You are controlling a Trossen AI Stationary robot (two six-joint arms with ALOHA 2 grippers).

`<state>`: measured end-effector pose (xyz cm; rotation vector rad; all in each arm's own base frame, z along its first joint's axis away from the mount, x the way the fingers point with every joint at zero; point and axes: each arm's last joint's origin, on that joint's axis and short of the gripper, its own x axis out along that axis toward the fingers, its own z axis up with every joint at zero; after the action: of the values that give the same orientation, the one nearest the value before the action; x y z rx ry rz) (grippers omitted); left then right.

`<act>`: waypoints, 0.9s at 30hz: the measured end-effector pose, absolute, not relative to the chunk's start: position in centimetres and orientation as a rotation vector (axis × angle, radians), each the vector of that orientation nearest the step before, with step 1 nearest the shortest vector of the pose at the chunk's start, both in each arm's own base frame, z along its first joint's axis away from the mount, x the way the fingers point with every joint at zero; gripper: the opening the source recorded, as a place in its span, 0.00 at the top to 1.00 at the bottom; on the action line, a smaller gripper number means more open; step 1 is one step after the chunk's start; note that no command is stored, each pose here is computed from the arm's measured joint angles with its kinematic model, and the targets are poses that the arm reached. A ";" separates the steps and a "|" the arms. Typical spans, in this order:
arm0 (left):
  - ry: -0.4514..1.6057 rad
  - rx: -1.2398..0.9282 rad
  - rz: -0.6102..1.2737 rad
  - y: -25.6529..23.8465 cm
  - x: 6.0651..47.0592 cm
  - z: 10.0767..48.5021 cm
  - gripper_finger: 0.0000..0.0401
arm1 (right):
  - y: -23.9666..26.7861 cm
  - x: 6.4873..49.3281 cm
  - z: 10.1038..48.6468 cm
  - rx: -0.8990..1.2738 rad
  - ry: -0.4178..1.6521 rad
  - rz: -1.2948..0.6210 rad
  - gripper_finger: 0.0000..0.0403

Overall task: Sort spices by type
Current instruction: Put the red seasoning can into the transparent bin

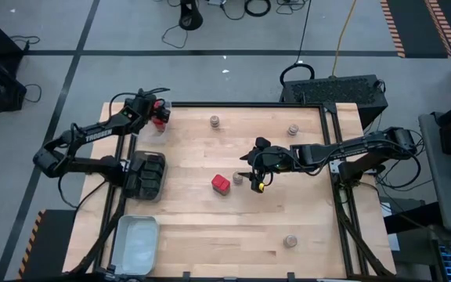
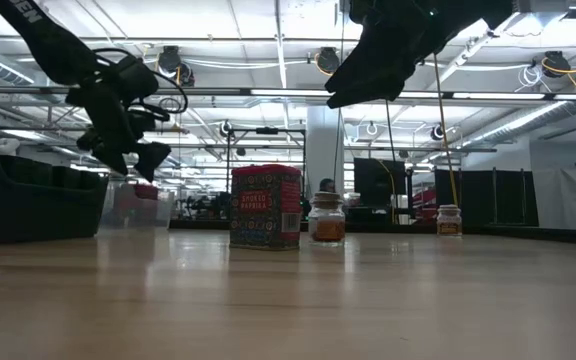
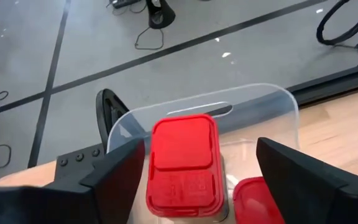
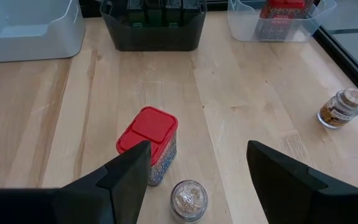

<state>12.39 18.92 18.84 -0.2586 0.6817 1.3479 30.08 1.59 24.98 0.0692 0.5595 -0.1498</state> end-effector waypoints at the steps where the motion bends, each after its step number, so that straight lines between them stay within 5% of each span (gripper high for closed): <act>1: 0.675 -0.257 1.348 18.9 12.3 19.0 0.21 | 1.6 30.1 25.0 0.069 0.560 -0.150 0.39; 16: 0.769 -0.351 1.086 16.5 12.0 22.7 0.27 | 1.6 30.1 25.0 0.055 0.555 -0.145 0.39; 22: 0.819 -0.354 1.009 15.7 12.7 24.1 0.45 | 1.6 30.1 25.0 0.054 0.555 -0.145 0.39; 27: 0.902 -0.354 0.969 15.2 12.9 23.6 0.71 | 1.6 30.1 25.0 0.054 0.555 -0.145 0.39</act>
<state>12.89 15.22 23.59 -0.3539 0.9024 0.9694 30.12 1.60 25.02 0.0541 0.5546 -0.1448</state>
